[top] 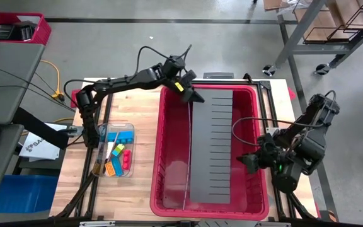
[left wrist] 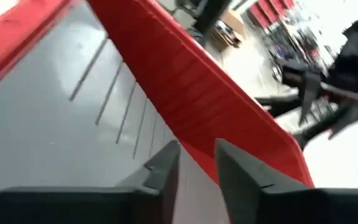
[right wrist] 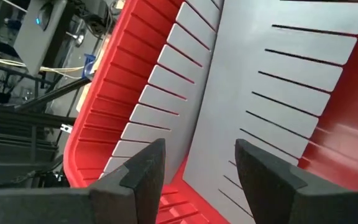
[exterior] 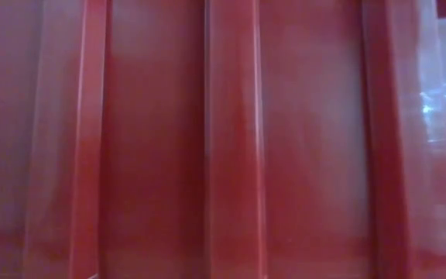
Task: Sort Items/Unsort Items
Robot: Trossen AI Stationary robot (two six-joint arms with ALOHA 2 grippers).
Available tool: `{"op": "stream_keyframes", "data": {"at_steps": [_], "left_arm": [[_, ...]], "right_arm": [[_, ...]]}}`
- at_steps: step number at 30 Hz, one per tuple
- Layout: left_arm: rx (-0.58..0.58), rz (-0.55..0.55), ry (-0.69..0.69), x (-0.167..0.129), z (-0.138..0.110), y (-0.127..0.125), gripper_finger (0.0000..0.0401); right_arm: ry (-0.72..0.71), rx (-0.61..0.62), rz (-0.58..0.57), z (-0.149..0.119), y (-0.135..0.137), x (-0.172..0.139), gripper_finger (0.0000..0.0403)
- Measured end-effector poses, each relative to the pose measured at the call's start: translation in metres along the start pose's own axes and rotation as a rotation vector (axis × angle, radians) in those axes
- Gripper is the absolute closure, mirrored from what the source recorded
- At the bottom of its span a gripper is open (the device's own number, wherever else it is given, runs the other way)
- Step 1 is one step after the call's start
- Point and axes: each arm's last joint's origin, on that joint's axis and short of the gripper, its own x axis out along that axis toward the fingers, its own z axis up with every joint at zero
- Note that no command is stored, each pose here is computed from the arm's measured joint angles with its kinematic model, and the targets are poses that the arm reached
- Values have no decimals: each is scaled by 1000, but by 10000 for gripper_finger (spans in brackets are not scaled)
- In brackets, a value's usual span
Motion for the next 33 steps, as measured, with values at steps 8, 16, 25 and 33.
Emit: {"op": "stream_keyframes", "data": {"at_steps": [8,16,25,33], "left_arm": [[65,299,44,2,0,-31,209],[96,348,34,6,-1,-45,201],[72,315,227,-3,-16,-39,201],[206,224,83,-71,8,-69,201]], "right_arm": [[-2,-5,-33,1,-4,0,218],[-117,159,-293,41,-13,28,224],[-69,84,-484,105,-23,74,224],[95,198,-507,155,-81,151,224]]}}
